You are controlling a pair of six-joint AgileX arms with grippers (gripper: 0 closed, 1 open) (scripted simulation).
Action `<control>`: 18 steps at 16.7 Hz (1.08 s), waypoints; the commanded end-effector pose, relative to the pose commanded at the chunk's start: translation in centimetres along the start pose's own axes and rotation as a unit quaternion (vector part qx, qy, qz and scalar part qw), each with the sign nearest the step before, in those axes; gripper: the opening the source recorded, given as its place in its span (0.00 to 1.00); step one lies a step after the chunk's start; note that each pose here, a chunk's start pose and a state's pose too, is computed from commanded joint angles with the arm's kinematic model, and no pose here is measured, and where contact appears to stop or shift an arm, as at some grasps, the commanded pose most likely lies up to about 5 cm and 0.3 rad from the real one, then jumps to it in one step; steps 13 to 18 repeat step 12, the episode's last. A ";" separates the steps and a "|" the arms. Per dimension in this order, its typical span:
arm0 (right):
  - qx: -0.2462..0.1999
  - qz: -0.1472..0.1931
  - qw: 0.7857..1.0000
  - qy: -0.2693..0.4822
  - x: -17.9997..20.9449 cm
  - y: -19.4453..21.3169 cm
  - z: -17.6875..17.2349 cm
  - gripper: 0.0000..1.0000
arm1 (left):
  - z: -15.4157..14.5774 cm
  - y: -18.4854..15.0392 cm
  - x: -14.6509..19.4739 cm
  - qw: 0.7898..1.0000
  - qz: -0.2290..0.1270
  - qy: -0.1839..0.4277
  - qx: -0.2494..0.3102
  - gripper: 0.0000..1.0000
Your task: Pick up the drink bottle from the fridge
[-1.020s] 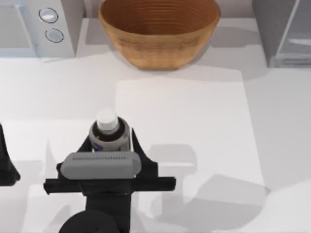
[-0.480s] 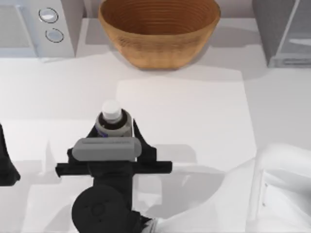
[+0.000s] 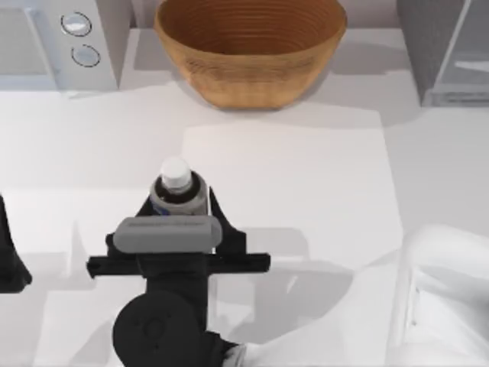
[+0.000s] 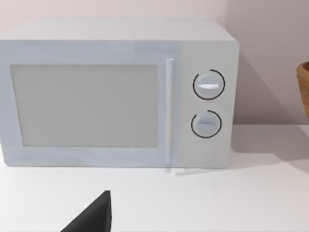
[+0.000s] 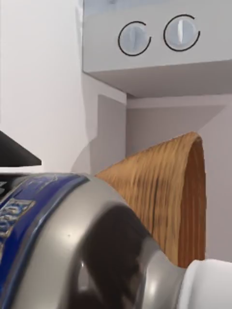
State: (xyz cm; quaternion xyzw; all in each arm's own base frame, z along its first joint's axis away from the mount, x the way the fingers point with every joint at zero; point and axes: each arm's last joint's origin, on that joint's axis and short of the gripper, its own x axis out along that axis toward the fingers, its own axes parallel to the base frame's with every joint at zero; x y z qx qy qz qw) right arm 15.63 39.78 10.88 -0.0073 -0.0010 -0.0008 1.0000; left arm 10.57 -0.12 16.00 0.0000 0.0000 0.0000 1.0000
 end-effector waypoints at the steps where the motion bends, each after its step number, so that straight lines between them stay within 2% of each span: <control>1: 0.000 0.000 1.000 0.000 0.0 0.0 0.0 0.60 | 0.0 0.0 0.0 1.000 0.000 0.000 0.000 1.00; 6: 0.000 0.000 1.000 0.000 0.0 0.0 0.0 0.98 | 0.0 0.0 0.0 1.000 0.000 0.000 0.000 1.00; 18: 0.000 0.000 1.000 0.000 0.0 0.0 0.0 1.00 | 0.0 0.0 0.0 1.000 0.000 0.000 0.000 1.00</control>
